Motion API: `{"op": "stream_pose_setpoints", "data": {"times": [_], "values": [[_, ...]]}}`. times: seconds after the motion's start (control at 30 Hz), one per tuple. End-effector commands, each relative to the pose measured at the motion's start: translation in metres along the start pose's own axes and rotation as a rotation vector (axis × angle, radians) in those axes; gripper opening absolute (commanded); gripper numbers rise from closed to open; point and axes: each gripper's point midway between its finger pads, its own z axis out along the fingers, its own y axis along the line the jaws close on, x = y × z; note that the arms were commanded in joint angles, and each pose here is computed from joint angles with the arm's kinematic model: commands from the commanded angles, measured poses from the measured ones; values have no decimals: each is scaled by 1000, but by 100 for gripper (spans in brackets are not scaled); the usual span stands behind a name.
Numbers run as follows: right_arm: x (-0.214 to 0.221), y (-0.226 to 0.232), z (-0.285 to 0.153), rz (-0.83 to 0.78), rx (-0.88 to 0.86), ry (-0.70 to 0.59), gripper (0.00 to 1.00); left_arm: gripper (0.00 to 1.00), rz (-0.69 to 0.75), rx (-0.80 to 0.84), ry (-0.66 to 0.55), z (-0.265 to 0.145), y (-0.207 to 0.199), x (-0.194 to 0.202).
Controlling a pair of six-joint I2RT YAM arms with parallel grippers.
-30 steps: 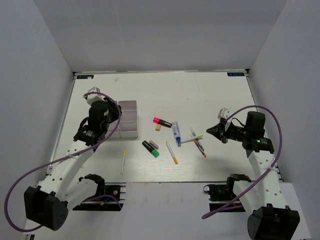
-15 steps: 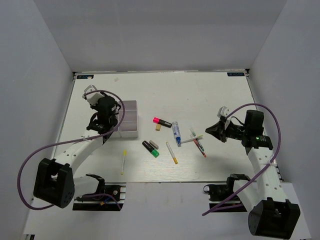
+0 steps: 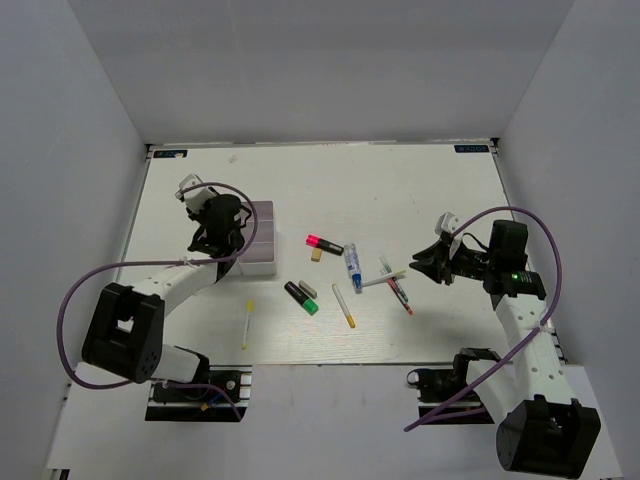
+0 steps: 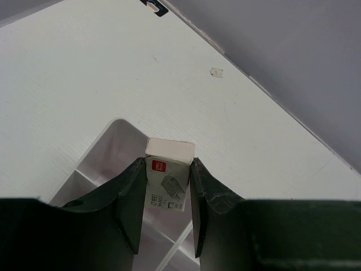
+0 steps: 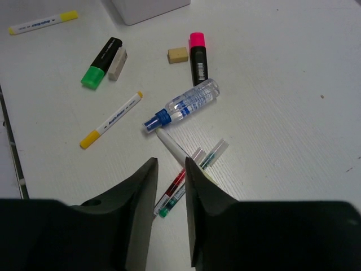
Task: Sort the stationery into containers
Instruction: Place the stationery in the storage box.
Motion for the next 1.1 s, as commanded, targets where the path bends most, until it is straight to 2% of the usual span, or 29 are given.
{"op": "stream_pose_setpoints", "data": {"times": [0.0,0.13,0.2,0.33,0.4,0.43,0.6,0.63,0.7,0.73,0.77,0.83,0.87,0.93,0.97,1.03,1.07], "values": [[-12,-3,0,-41,-5,-30,35,42,-35,-3,-34,3,-4,-9],[-12,-4,0,-42,-4,-27,42,61,-27,-15,-34,3,-1,-8],[-13,-4,-1,-46,-2,-28,48,71,-24,-9,-26,1,-1,-8],[-13,-4,-1,-46,0,-26,54,78,-45,52,-18,-7,-17,-27],[-13,-5,0,-42,0,-24,55,81,-9,89,26,-13,-24,-28],[-14,-6,0,-50,3,-23,57,83,-28,119,24,-19,-36,-46],[-18,-19,4,-18,28,-1,48,83,60,335,250,-61,-74,-54],[-23,-28,5,-20,44,12,42,81,67,393,267,-71,-84,-60],[-16,-36,12,25,56,62,40,77,90,504,356,-96,-94,-52],[-20,-42,14,29,56,73,40,67,110,563,389,-110,-93,-49],[-17,-33,27,38,3,94,40,61,111,641,448,-126,-97,-41],[-19,-28,41,19,-21,131,40,46,157,692,494,-140,-86,-26],[-11,-28,49,40,-36,162,42,34,159,743,506,-155,-83,-29],[-4,-20,72,33,-76,228,42,27,222,764,534,-164,-66,-16],[-3,-19,78,27,-75,248,43,27,247,779,533,-168,-61,-14],[-2,-16,98,28,-78,296,45,38,286,788,522,-175,-48,-12],[2,-3,114,33,-121,321,47,55,333,797,536,-178,-39,-7]]}}
